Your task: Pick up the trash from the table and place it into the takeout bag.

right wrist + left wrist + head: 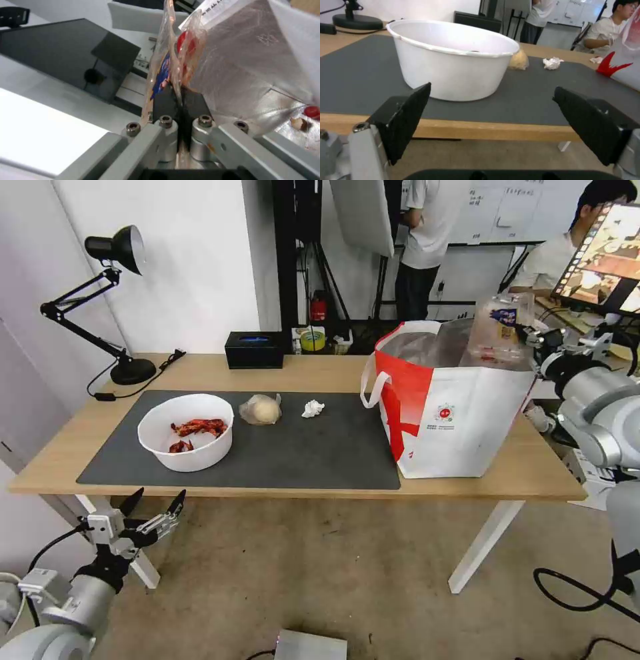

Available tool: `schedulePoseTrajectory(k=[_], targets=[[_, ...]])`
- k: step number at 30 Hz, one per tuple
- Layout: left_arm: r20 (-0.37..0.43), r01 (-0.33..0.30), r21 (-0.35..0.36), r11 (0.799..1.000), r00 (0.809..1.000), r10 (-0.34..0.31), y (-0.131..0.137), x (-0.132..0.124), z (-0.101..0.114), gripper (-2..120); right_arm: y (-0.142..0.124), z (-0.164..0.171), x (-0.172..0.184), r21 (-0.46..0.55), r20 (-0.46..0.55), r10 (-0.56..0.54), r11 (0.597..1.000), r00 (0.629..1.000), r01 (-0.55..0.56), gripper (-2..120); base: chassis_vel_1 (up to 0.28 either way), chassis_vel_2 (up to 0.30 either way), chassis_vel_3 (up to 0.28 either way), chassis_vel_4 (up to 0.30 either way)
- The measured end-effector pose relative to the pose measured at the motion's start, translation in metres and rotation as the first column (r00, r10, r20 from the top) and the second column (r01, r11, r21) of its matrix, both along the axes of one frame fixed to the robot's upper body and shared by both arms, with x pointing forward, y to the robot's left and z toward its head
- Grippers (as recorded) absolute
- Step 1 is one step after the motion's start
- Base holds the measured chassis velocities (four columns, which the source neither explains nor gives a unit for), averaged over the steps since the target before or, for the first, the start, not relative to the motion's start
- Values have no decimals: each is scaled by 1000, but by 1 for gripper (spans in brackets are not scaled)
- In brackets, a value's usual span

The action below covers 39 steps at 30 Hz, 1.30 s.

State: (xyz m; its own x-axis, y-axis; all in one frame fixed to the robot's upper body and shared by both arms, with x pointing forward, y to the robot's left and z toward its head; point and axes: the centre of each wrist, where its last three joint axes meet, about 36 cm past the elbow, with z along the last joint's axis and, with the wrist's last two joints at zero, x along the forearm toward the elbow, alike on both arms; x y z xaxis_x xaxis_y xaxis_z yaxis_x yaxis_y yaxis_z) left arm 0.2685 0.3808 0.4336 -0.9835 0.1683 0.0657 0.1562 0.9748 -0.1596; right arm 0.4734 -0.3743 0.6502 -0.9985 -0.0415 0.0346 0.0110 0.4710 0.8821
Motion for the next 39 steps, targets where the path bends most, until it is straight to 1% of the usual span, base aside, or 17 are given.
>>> schedulePoseTrajectory(k=[7, 9, 10, 11, 13, 14, 17, 24, 28, 29, 30, 31, 33, 34, 35, 38, 39], targets=[[7, 2, -7, 1000, 1000, -2, 0, 4, -2, 100, 12, 16, 10, 13, -38, -30, 999, 999, 31, 0, 0, 0, 0, 0], [11, 3, -10, 1000, 1000, -3, -1, 7, -2, 100, 17, 26, 14, 11, -79, -49, 999, 996, 50, 0, 0, 0, 0, 0], [11, 3, -10, 1000, 1000, -3, -1, 7, -2, 100, 17, 26, 14, 11, -79, -49, 999, 996, 50, 0, 0, 0, 0, 0], [12, 3, -12, 1000, 1000, -3, -1, 7, -2, 100, 19, 31, 15, 11, -106, -53, 998, 993, 54, 0, 0, 0, 0, 0], [12, 4, -14, 1000, 1000, -3, -1, 8, -3, 100, 21, 36, 17, 10, -143, -55, 998, 988, 57, 0, 0, 0, 0, 0], [12, 4, -14, 1000, 1000, -3, -1, 8, -3, 100, 21, 36, 17, 10, -143, -55, 998, 988, 57, 0, 0, 0, 0, 0], [11, 4, -17, 1000, 1000, -3, -2, 7, -3, 100, 21, 42, 22, 28, -204, -61, 997, 977, 68, 0, 0, 0, 0, 0], [14, 8, -10, 1000, 1000, -8, -2, 3, 0, 100, 22, 44, 26, 33, -238, -67, 996, 969, 77, 0, 0, 0, 0, 0], [17, 5, -7, 1000, 1000, -4, 0, 2, 2, 100, 21, 45, 25, 31, -240, -66, 997, 969, 76, 0, 0, 0, 0, 0], [16, 3, -6, 1000, 1000, -3, 0, 0, 2, 100, 21, 45, 25, 30, -241, -65, 997, 968, 74, 2, 0, 0, 0, 0], [16, 3, -7, 1000, 1000, -3, -1, -1, 3, 100, 21, 44, 24, 30, -242, -64, 997, 968, 73, 7, 0, 0, 0, 0], [16, 3, -7, 1000, 1000, -3, -1, -1, 3, 100, 21, 44, 24, 30, -242, -64, 997, 968, 73, 7, 0, 0, 0, 0], [17, 3, -8, 1000, 1000, -3, -2, -2, 3, 100, 21, 43, 23, 31, -238, -60, 997, 969, 69, 15, 0, 0, 0, 0], [19, 3, -8, 1000, 1000, -2, -3, -3, 5, 100, 21, 43, 23, 31, -235, -56, 997, 970, 65, 22, 0, 0, 0, 0], [19, 3, -8, 1000, 1000, -2, -3, -3, 5, 100, 21, 43, 23, 31, -235, -56, 997, 970, 65, 22, 0, 0, 0, 0], [19, 0, -7, 1000, 1000, 1, -3, -5, 6, 100, 23, 43, 22, 30, -231, -50, 998, 972, 59, 35, 0, 0, 0, 0], [19, 0, -7, 1000, 1000, 1, -3, -5, 6, 100, 23, 43, 22, 30, -231, -50, 998, 972, 59, 35, 0, 0, 0, 0]])
